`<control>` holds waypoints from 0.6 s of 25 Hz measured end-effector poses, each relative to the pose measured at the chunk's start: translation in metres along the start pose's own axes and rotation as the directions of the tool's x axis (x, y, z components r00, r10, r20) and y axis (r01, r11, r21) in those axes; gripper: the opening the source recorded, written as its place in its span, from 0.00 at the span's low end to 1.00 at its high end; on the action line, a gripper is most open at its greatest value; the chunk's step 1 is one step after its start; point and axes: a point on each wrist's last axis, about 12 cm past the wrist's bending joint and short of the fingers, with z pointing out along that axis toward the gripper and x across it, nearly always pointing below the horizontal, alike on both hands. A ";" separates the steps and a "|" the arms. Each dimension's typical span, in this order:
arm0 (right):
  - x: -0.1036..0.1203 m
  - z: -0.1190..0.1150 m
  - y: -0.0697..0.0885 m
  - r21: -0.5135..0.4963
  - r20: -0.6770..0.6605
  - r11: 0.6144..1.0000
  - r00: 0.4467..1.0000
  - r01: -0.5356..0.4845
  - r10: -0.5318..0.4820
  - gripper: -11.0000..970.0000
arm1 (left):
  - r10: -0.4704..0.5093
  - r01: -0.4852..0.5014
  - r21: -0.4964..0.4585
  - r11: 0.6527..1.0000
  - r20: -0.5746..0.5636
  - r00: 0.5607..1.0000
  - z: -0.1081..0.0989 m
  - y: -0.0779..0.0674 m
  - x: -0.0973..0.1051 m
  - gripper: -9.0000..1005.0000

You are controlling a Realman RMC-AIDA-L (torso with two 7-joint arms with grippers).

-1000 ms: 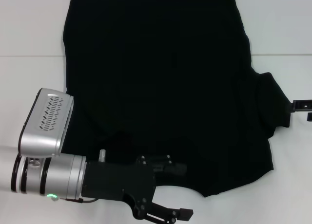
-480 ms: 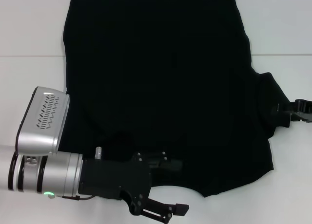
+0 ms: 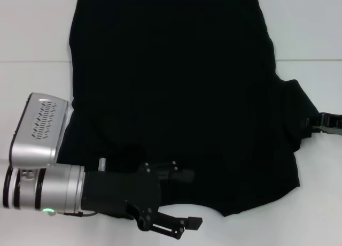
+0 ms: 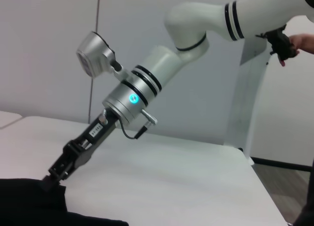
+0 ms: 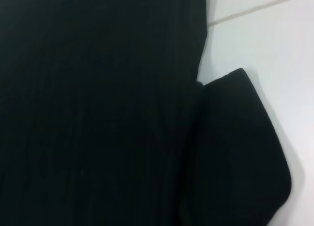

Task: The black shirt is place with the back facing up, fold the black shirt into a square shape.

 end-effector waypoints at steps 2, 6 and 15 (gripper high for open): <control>0.000 0.000 0.000 0.004 0.001 1.000 1.000 0.002 -0.002 0.48 | 0.000 0.000 -0.005 1.000 0.006 1.000 -0.001 0.000 0.000 0.94; 0.001 0.000 -0.002 0.008 0.005 1.000 1.000 0.003 -0.003 0.24 | -0.003 0.003 -0.007 1.000 0.007 1.000 -0.001 0.000 0.000 0.94; 0.003 -0.012 -0.020 0.026 0.070 1.000 0.997 -0.017 0.015 0.02 | -0.018 0.018 -0.011 1.000 0.018 1.000 -0.001 -0.003 0.003 0.94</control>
